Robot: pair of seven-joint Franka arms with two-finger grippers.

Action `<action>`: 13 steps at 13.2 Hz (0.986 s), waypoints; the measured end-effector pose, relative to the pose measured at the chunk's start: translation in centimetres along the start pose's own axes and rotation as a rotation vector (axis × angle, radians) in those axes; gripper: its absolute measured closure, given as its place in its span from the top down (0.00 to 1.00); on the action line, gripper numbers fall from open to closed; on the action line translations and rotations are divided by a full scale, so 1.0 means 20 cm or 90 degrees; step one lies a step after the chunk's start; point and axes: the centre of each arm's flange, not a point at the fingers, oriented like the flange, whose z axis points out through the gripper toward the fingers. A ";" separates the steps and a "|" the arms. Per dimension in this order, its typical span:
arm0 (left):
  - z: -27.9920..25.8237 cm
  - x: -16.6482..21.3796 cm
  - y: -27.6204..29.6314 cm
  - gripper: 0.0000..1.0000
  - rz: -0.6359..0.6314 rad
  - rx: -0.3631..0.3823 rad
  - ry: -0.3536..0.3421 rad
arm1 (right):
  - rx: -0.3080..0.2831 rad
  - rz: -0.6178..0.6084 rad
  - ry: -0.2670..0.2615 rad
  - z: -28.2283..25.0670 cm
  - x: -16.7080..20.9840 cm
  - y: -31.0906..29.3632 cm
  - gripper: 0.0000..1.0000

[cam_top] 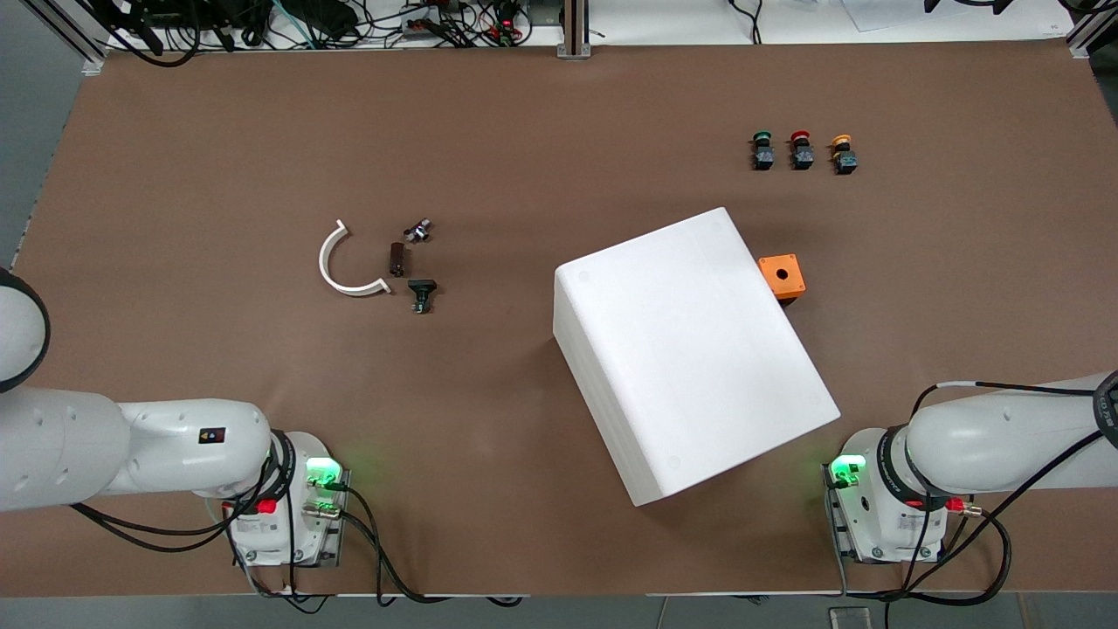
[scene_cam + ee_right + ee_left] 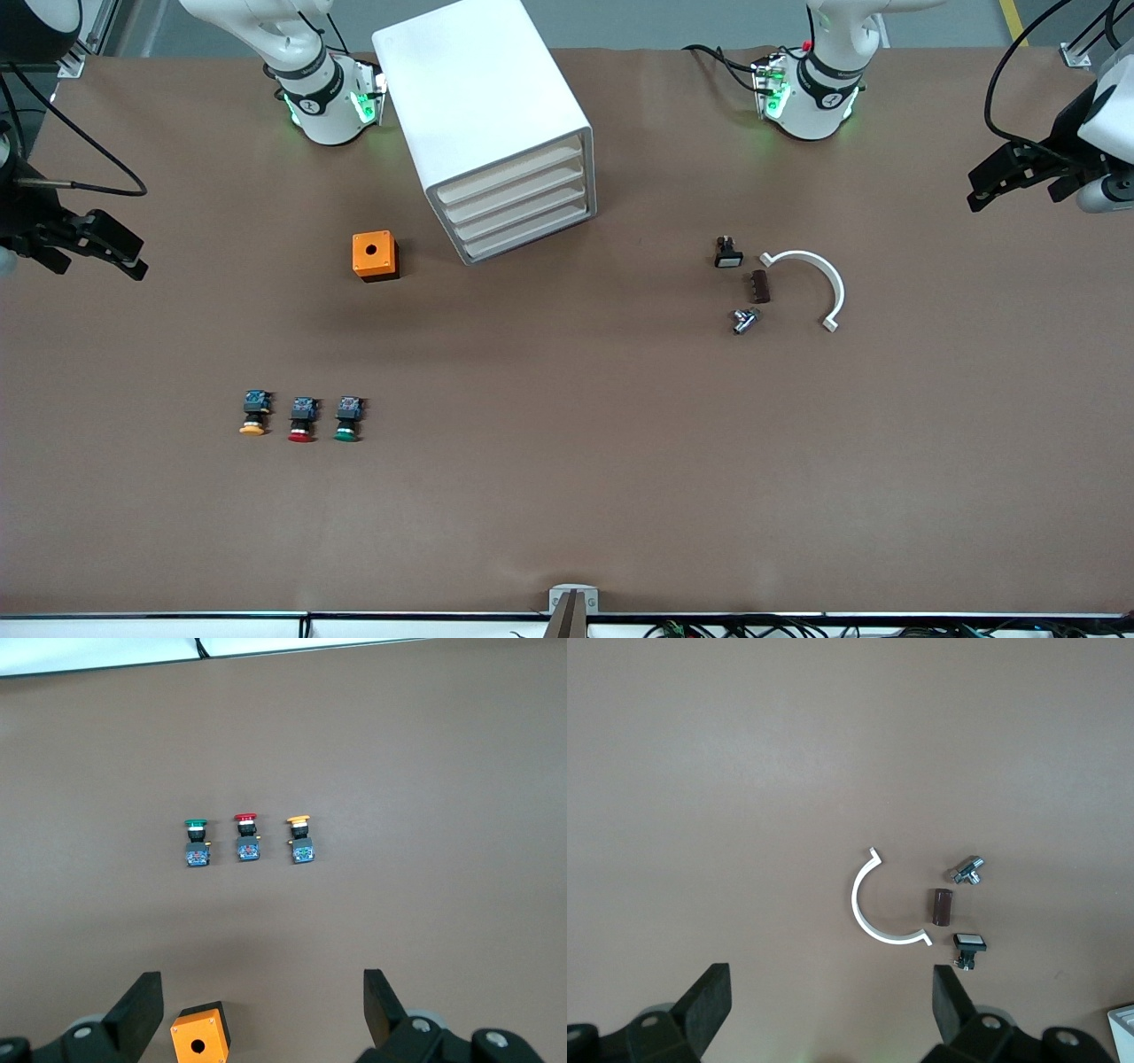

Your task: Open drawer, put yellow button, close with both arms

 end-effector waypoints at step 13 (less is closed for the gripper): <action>0.01 0.08 0.03 1.00 0.006 -0.002 -0.009 | -0.001 0.010 0.000 0.00 0.00 0.05 1.00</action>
